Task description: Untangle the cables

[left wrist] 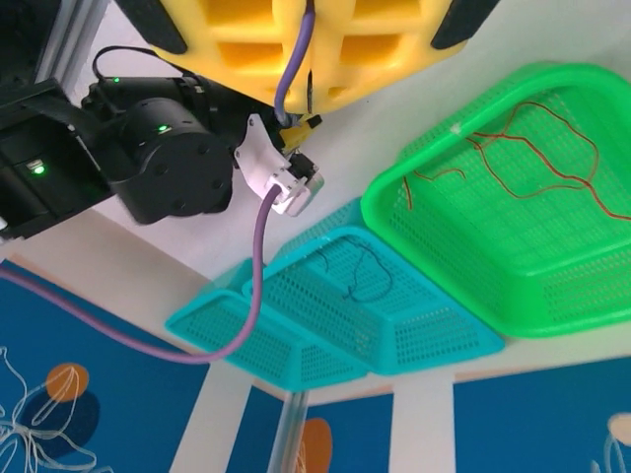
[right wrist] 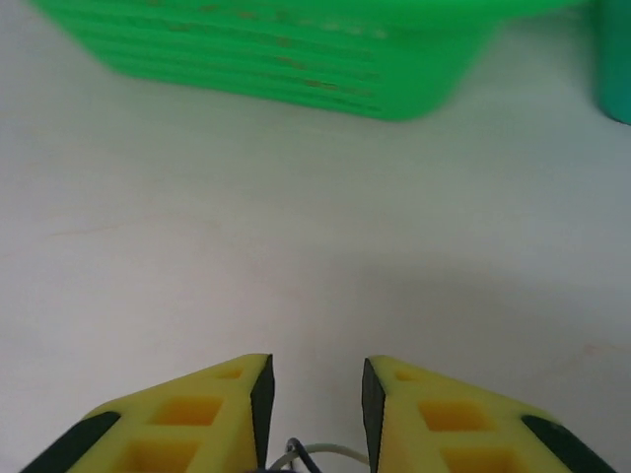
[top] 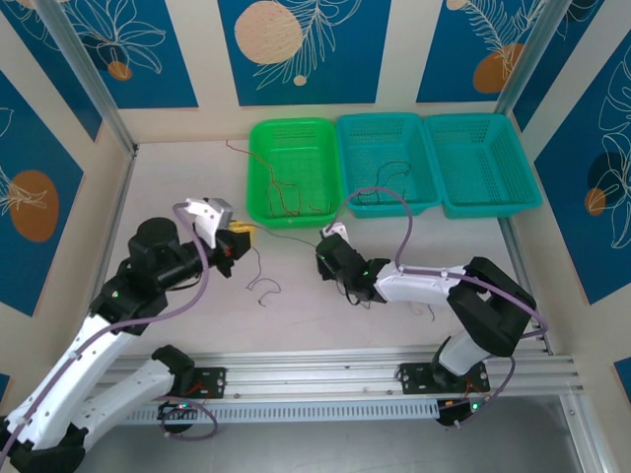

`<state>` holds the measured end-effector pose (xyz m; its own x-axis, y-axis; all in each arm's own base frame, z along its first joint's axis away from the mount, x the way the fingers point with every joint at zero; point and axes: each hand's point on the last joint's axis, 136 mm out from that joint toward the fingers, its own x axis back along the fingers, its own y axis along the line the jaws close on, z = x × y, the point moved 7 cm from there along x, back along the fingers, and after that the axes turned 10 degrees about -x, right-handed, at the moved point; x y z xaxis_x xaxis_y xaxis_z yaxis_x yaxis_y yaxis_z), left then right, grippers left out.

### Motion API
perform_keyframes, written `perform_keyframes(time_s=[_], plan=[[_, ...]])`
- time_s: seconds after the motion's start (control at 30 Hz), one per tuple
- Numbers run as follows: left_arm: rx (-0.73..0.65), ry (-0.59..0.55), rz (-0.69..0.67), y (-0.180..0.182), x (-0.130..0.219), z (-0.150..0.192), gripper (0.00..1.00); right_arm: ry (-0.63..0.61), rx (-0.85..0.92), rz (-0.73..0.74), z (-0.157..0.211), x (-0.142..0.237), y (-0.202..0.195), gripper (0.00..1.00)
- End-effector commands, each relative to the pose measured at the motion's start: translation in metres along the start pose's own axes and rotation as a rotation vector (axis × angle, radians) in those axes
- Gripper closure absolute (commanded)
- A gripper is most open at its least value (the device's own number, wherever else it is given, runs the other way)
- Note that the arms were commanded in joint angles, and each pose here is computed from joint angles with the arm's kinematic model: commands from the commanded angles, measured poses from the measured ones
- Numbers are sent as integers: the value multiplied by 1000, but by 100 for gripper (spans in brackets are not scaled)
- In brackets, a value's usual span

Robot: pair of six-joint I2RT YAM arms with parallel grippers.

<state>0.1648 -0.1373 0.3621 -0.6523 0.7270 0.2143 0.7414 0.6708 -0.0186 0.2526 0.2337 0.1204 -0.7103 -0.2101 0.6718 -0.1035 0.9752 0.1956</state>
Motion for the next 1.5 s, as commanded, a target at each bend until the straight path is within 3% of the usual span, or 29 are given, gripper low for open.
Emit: perform_keyframes(time_s=[0.0, 0.2, 0.43, 0.53, 0.67, 0.73, 0.77, 0.9, 1.07, 1.2, 1.33, 1.47], plan=[[-8, -19, -166, 10, 29, -15, 100, -4, -189, 235, 12, -2, -48, 71], [-17, 48, -522, 39, 63, -16, 100, 81, -445, 485, 38, 15, -114, 71], [6, -19, -722, 50, 93, -19, 100, 4, -699, 418, 46, 35, -156, 67], [7, -41, -688, 48, 91, -20, 100, -32, -708, 301, 37, 41, -159, 67], [-7, -29, -462, 33, 60, -22, 100, -52, -568, 41, 9, 57, -132, 54], [4, -16, -453, 35, 52, -19, 100, -68, -540, -47, 0, 71, -125, 38], [1, -16, -453, 35, 50, -19, 100, -76, -514, -117, -5, 78, -119, 35], [-8, 6, -401, 34, 35, -15, 100, -87, -424, -320, -15, 103, -100, 44], [-2, 31, -396, 35, 29, -10, 100, 27, -194, -608, -19, 121, -51, 25], [-10, 32, -392, 34, 30, -12, 100, 105, -7, -532, -21, 107, -13, 24], [-10, 40, -391, 34, 31, -11, 100, 289, -112, -433, -32, 75, 18, 28], [-2, 43, -387, 33, 33, -9, 100, 280, -151, -300, -30, 43, 52, 23]])
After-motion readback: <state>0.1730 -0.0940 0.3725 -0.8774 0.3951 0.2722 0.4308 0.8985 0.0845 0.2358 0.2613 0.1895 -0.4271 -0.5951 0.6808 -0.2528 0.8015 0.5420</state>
